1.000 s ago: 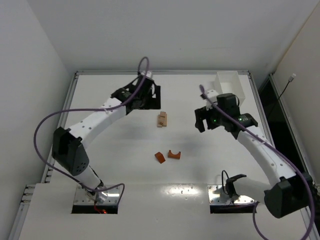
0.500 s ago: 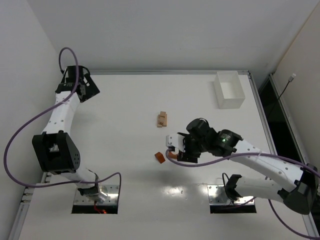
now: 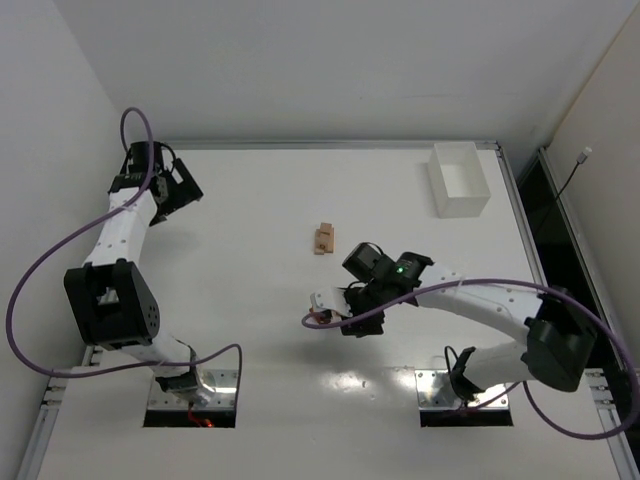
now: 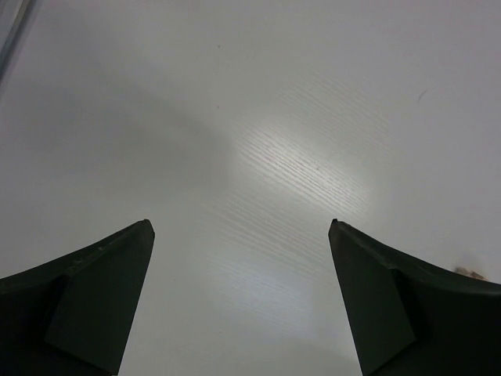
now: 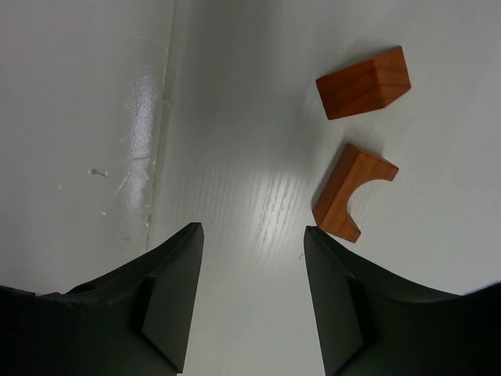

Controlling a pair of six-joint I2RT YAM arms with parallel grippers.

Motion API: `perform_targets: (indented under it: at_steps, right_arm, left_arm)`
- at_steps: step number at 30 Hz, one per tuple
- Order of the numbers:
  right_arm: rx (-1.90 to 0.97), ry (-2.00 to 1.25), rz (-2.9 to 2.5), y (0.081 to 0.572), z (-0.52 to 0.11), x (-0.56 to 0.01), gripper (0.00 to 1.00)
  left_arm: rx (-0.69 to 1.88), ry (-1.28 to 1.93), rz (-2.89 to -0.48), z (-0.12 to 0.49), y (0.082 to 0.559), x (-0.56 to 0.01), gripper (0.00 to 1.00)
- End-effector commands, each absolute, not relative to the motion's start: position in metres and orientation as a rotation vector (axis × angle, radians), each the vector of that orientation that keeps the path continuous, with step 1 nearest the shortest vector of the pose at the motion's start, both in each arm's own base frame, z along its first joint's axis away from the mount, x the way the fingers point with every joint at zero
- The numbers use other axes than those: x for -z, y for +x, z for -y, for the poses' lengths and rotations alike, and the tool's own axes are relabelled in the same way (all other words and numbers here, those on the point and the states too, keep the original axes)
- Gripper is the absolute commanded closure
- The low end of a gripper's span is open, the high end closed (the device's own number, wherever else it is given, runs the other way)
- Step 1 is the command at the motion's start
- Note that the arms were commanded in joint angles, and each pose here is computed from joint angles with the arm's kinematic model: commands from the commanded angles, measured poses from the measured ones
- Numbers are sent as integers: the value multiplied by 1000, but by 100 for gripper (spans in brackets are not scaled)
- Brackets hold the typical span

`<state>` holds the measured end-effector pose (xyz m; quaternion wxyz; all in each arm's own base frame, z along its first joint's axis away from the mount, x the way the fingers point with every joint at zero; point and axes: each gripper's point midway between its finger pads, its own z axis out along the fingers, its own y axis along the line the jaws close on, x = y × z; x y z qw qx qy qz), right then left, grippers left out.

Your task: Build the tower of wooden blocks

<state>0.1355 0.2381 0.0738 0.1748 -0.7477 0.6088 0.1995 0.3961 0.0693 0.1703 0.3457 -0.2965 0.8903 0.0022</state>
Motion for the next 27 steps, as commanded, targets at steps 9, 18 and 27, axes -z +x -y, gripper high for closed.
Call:
perform_targets:
  at_steps: [9,18,27]
  right_arm:
    - [-675,-2028,-1726,166,-279,-76,55]
    - [-625,-1933,-1835,196,-286,-65,60]
    - [-591,-1969,-1888,190,-271,-45,63]
  left_arm:
    - [49,-746,-2302,-66,403,-177,7]
    - [58,-746,-2317,-66,412,-174,7]
    - [70,-759,-2336,-65,418,-165,7]
